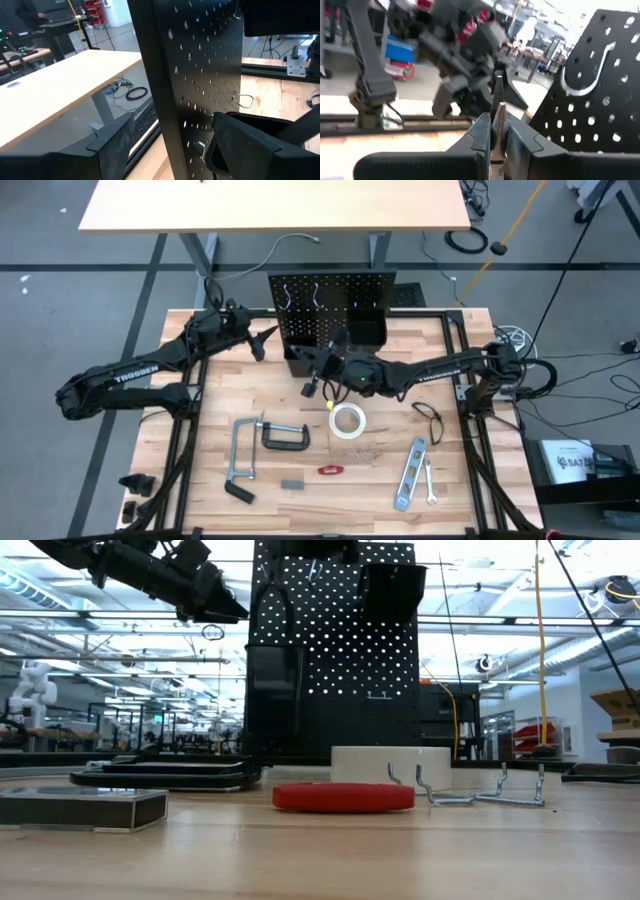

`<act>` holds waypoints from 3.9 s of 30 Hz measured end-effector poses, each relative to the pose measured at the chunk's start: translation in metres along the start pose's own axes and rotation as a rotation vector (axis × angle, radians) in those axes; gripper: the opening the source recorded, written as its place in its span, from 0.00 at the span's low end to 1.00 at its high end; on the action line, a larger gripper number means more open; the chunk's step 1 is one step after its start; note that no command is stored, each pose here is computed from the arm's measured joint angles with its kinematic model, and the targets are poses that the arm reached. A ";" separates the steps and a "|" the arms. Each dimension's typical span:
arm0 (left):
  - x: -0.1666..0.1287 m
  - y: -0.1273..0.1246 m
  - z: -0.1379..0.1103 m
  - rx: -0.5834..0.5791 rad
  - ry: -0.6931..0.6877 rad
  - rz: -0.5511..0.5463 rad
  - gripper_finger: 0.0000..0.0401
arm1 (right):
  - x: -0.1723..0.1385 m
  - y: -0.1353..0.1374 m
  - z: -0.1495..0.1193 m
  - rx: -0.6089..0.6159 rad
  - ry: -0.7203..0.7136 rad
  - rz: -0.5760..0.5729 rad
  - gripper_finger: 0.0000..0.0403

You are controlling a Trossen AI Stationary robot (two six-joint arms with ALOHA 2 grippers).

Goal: Hang tools onto peg board
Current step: Put the black pliers into the left black tool bin, then hang the black c clamp on the black peg board

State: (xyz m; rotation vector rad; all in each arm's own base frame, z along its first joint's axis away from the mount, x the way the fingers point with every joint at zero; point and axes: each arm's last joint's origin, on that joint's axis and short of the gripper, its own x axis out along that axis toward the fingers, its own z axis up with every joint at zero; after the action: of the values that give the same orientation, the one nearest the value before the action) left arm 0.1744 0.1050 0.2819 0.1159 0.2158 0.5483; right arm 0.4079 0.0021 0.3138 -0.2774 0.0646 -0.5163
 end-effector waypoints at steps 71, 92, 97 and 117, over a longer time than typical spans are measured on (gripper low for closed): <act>-0.012 -0.012 0.000 -0.063 0.037 -0.072 0.69 | -0.020 0.032 -0.003 -0.062 0.078 0.094 0.15; -0.058 -0.063 0.017 -0.189 -0.039 -0.399 0.69 | -0.070 0.032 -0.010 -0.012 0.451 0.199 0.15; -0.063 -0.078 0.010 -0.192 -0.018 -0.409 0.69 | -0.080 0.032 -0.014 -0.006 0.532 0.195 0.15; -0.079 -0.137 -0.029 -0.222 0.104 -0.458 0.69 | -0.127 0.055 -0.040 -0.059 0.722 0.205 0.15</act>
State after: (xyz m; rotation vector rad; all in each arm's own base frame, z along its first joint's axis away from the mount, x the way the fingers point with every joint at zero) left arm 0.1710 -0.0515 0.2449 -0.1757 0.2713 0.1192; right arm 0.3186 0.1009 0.2592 -0.1280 0.8026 -0.3895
